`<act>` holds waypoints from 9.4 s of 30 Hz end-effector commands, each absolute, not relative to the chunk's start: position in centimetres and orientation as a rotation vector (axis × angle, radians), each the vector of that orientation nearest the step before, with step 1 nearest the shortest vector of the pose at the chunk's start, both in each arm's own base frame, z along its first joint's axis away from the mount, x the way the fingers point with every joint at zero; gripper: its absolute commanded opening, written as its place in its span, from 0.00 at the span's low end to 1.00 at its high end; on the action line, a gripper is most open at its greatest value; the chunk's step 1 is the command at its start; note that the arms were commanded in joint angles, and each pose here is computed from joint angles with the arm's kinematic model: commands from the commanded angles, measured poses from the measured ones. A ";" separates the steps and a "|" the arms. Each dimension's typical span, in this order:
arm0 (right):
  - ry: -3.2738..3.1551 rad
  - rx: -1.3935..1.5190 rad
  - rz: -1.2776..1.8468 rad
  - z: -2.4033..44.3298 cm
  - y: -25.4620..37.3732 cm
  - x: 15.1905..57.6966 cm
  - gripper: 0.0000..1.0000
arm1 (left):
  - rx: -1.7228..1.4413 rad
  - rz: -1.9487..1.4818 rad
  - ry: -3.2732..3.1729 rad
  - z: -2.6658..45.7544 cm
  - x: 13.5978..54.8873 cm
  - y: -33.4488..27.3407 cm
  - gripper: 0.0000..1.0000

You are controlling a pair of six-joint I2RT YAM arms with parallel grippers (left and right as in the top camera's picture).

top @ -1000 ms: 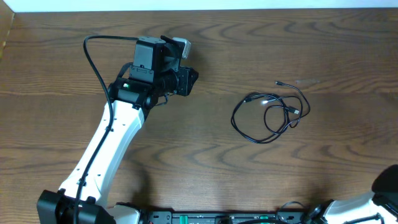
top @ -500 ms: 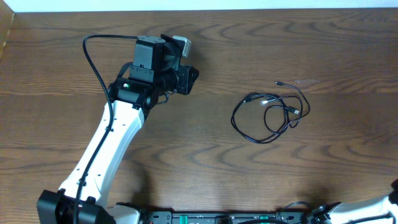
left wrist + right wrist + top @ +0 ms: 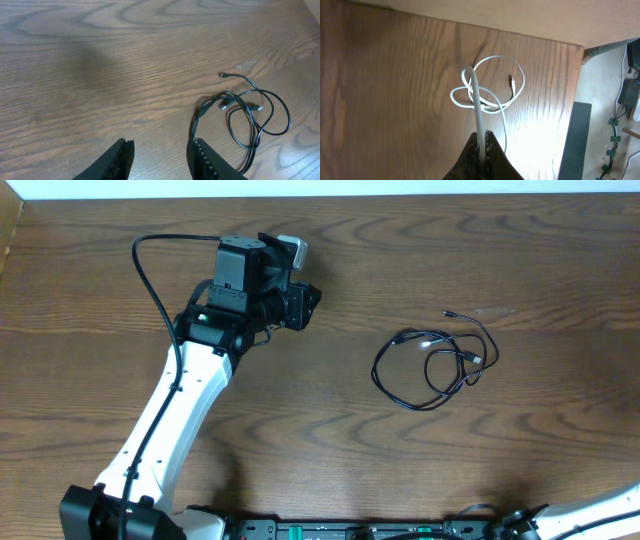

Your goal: Untangle cables

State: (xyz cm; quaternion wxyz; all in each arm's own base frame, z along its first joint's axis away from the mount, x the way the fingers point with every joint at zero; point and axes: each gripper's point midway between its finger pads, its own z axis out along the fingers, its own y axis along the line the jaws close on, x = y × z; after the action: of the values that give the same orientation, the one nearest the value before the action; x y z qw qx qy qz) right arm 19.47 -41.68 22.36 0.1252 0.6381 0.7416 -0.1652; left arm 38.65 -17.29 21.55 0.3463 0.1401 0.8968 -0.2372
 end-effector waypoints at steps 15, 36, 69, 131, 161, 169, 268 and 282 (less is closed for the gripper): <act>2.306 2.006 -0.459 7.7 -40.8 15.6 0.01 | 0.407 -0.641 2.287 22.0 38.6 -19.4 0.40; 2.160 1.826 -0.434 11.2 -41.0 17.8 0.47 | 0.412 -0.639 2.280 22.1 38.7 -19.4 0.40; 2.370 1.179 -0.187 23.4 -23.3 27.9 0.95 | 0.478 -0.615 2.259 22.1 38.6 -19.5 0.40; 2.695 -0.035 0.028 12.2 3.5 34.4 0.99 | 0.597 -0.643 2.279 21.7 36.1 -22.4 0.40; 2.749 0.233 -0.089 4.8 3.0 34.8 0.64 | 0.599 -0.637 2.399 19.7 34.3 -21.6 0.40; 2.782 0.245 0.006 3.6 4.3 34.9 0.07 | 0.593 -0.638 2.460 18.9 33.3 -21.3 0.40; 1.943 0.061 1.333 35.3 10.2 33.4 0.01 | 1.169 -0.886 1.928 15.8 34.0 -36.9 0.41; 1.932 0.065 1.345 35.7 10.2 33.4 0.01 | 1.214 -0.987 1.899 16.2 32.5 -37.6 0.41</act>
State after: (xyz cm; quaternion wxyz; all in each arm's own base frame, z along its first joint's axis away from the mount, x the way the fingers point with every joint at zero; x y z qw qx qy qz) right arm 34.09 10.05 34.31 0.3777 0.0363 0.7663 0.5185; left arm 33.10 -37.41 16.41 0.3409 0.4543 0.7358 -0.3687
